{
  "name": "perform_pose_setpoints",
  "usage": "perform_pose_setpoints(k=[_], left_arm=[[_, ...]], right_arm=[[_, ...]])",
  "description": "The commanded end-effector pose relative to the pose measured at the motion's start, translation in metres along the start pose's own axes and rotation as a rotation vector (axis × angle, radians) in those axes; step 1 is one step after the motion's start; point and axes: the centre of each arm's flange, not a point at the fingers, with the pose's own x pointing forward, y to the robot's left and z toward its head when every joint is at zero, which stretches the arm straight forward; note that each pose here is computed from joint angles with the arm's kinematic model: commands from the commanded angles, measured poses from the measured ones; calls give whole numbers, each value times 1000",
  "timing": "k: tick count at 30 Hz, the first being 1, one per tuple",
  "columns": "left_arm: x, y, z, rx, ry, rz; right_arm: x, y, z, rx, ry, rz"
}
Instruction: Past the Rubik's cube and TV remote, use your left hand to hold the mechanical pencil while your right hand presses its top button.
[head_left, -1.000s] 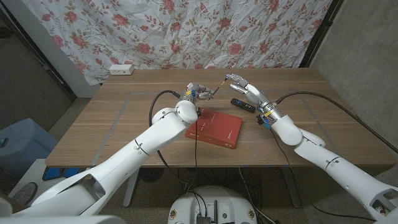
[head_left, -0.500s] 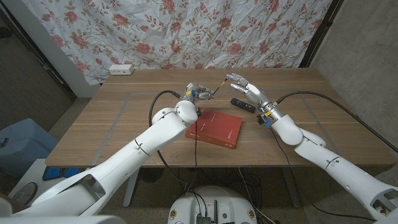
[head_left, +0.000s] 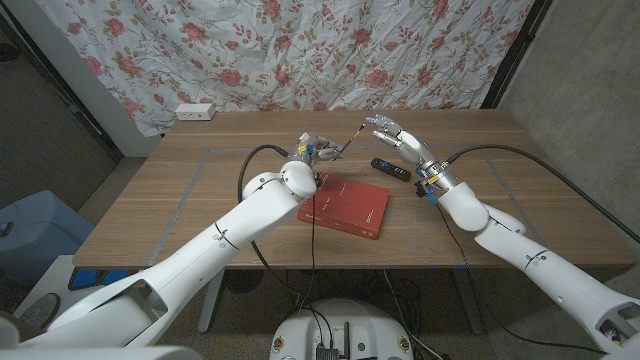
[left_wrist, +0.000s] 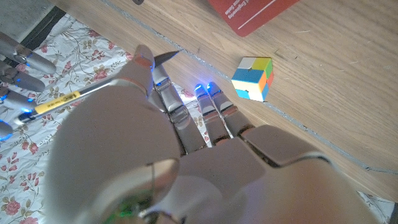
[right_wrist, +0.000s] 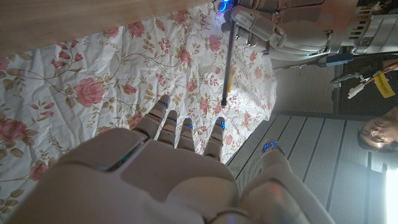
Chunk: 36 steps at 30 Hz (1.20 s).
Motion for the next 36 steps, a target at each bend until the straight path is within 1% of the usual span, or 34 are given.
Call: perform_pose_setpoints(k=[1,3,8,14,18,24,27,29,36], left_arm=[[-1,6,2,47,-1,-8],[-1,8,3,49,1,-5],[-3,14,4,98,3,-8],[-4,22,6,207,3,-15],[-3,26,6,256,2,-12],[-4,33,7,322,4,-10],[-4,36,8,349,8,-5],[-5,38,8,371,8,-4],[-8,45,9,471,15,-17]], right_arm=[[4,-6,0,10,5,-21],[4,-7,-1,8,11,-16],[4,-11,-4,22,37,-21],[3,-15,-6,18,60,-30],[3,-16,-8,52,71,-46],[4,-17,-8,50,81,-48],[4,-18,-10,79,93,-51],[4,-18,-11,89,97,-65],[4,-19,-14,162,116,-78]])
